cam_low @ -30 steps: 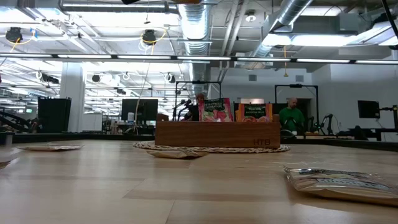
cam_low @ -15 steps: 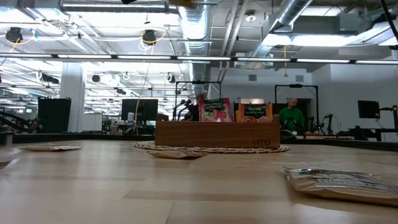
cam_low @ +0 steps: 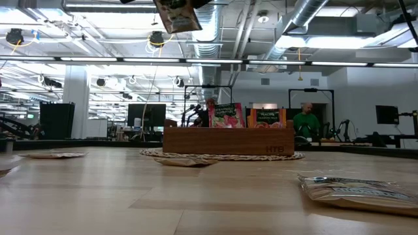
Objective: Pick & Place Tea
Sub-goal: Put the brown tea bag into the left section of the wooden organizer
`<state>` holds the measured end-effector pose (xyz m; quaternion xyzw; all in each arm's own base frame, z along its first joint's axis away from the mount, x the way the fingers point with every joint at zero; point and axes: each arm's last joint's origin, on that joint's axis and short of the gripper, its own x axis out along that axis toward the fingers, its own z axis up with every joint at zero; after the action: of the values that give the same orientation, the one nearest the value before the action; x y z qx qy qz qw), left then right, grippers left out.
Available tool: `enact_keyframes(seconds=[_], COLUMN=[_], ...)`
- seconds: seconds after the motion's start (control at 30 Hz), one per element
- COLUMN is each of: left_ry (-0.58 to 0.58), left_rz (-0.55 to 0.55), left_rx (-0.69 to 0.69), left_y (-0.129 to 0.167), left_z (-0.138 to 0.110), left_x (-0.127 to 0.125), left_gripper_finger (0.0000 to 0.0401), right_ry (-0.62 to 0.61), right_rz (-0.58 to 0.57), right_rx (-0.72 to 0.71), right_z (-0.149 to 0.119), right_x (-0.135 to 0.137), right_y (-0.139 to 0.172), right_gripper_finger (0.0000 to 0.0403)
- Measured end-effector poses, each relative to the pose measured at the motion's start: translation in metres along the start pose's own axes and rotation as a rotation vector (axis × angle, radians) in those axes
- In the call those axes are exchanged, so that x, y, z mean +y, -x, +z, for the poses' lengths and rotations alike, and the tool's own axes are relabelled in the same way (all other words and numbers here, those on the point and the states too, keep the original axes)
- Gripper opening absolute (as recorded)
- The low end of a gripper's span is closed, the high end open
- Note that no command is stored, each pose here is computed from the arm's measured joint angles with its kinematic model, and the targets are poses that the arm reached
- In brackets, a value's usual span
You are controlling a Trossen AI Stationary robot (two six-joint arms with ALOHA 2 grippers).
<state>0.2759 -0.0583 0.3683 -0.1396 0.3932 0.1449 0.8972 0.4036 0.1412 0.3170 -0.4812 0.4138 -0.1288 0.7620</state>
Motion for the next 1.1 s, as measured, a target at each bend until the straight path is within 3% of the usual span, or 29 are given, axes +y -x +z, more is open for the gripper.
enact_keyframes(seconds=[0.3,0.43,0.53,0.63,0.87,1.1], left_ry=[-0.059,-0.144,-0.185,-0.219,-0.239,-0.253], left_rz=[0.059,0.096,0.126,0.149,0.151,0.144], left_rx=[0.023,0.009,0.003,-0.015,0.011,0.042], left_y=[0.000,-0.001,-0.004,-0.008,-0.024,-0.052], left_z=[-0.004,-0.001,0.005,0.013,0.027,0.039], left_x=[0.004,0.008,0.017,0.028,0.048,0.066], left_gripper_finger=[0.0000,0.0000,0.0000,0.0000,0.0000,0.0000], right_ry=[0.032,-0.069,-0.227,-0.319,-0.269,-0.572], right_rz=[-0.130,0.051,0.205,0.290,0.254,0.286], right_rx=[0.189,0.297,0.410,0.462,0.447,0.246], right_z=[-0.021,-0.045,-0.059,-0.067,-0.100,-0.148], right_x=[-0.002,0.004,0.009,0.017,0.015,-0.029], right_y=[0.003,0.014,0.020,0.018,0.034,0.069], right_gripper_finger=[0.0181,0.0196,0.0198,0.0194,0.0169,0.0144])
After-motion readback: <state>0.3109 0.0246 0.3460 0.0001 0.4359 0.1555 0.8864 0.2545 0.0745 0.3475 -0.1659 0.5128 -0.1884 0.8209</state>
